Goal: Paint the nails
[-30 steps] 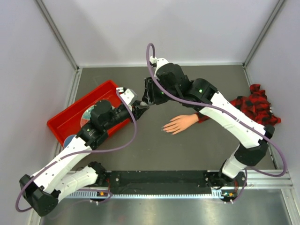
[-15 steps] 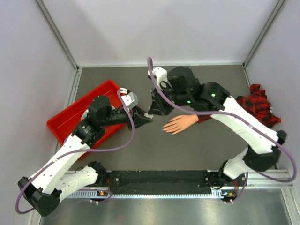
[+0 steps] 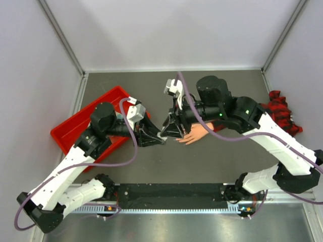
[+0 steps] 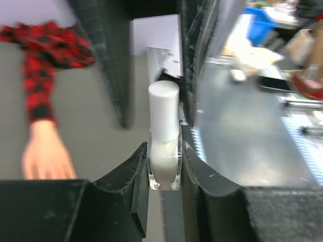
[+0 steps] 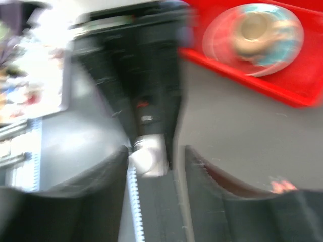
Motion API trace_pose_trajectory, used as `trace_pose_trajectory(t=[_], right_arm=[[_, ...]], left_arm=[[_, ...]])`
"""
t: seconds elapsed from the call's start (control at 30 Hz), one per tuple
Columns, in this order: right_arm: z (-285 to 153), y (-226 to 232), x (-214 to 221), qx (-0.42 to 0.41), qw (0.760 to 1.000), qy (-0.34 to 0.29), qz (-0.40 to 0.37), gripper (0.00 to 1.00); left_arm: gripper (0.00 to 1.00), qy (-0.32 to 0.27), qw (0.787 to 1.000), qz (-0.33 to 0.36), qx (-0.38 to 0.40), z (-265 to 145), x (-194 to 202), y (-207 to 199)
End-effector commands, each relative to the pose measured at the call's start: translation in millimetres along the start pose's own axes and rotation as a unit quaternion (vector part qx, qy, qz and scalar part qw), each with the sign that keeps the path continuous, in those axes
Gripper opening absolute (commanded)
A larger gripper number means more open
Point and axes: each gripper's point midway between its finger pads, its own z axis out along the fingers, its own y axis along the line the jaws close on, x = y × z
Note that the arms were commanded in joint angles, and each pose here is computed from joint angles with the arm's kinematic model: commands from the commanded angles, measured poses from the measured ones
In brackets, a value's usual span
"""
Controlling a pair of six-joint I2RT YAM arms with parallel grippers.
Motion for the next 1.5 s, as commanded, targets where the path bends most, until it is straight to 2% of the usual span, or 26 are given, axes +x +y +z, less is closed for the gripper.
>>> trace_pose_trajectory(t=[0.0, 0.03, 0.13, 0.17, 0.23, 0.3, 0.5, 0.77, 0.83, 0.87, 0.9, 1.0, 1.03, 1.07, 1.17, 1.27, 1.43, 1.47], right_arm=[[3, -57, -30, 0.166, 0.985, -0.038, 0.032, 0.63], [-7, -71, -34, 0.218, 0.973, -0.050, 0.064, 0.66], [-11, -88, -36, 0.280, 0.947, -0.072, 0.139, 0.70], [-13, -96, -38, 0.301, 0.937, -0.081, 0.154, 0.69], [-5, -104, -38, 0.315, 0.927, -0.084, 0.183, 0.60], [1, -106, -35, 0.318, 0.925, -0.075, 0.193, 0.52], [24, -109, -37, 0.302, 0.930, -0.063, 0.197, 0.39], [36, -110, -28, 0.291, 0.935, -0.041, 0.199, 0.38], [38, -106, -28, 0.279, 0.940, -0.037, 0.194, 0.24], [39, -104, -28, 0.271, 0.943, -0.033, 0.189, 0.12], [39, -101, -28, 0.262, 0.949, -0.028, 0.174, 0.00], [37, -78, -35, 0.195, 0.974, -0.018, 0.112, 0.00], [36, -68, -36, 0.166, 0.981, -0.017, 0.097, 0.00], [34, -62, -37, 0.150, 0.985, -0.016, 0.080, 0.00], [23, -39, -36, 0.087, 0.996, -0.021, 0.021, 0.00], [21, -16, -23, 0.013, 1.000, -0.007, -0.023, 0.00], [22, -21, -16, 0.026, 1.000, -0.002, -0.011, 0.00], [20, -22, -17, 0.032, 0.999, -0.005, -0.011, 0.07]], left_arm=[[0.00, -0.023, 0.978, 0.080, -0.191, -15, -25, 59], [0.00, -0.017, 0.973, 0.069, -0.219, -18, -18, 70], [0.00, -0.010, 0.944, 0.082, -0.319, -36, -9, 108], [0.00, -0.008, 0.940, 0.087, -0.331, -39, -7, 113], [0.00, -0.019, 0.931, 0.094, -0.351, -43, -8, 121], [0.00, -0.025, 0.930, 0.095, -0.354, -42, -5, 123], [0.00, -0.036, 0.931, 0.098, -0.351, -39, -6, 127], [0.00, -0.048, 0.931, 0.106, -0.347, -37, -9, 126], [0.00, -0.045, 0.932, 0.104, -0.344, -36, -7, 126], [0.00, -0.045, 0.934, 0.104, -0.339, -35, -7, 125], [0.00, -0.047, 0.938, 0.105, -0.327, -32, -10, 121], [0.00, -0.045, 0.959, 0.109, -0.259, -19, -13, 97], [0.00, -0.030, 0.980, 0.102, -0.169, -6, -5, 67], [0.00, -0.032, 0.986, 0.109, -0.126, -2, -8, 51], [0.00, -0.048, 0.992, 0.116, 0.018, 1, -18, -10], [0.00, -0.032, 0.989, 0.099, 0.100, -3, -23, -42], [0.00, -0.045, 0.992, 0.102, 0.056, -2, -33, -31], [0.00, -0.047, 0.993, 0.101, 0.041, -2, -32, -25]])
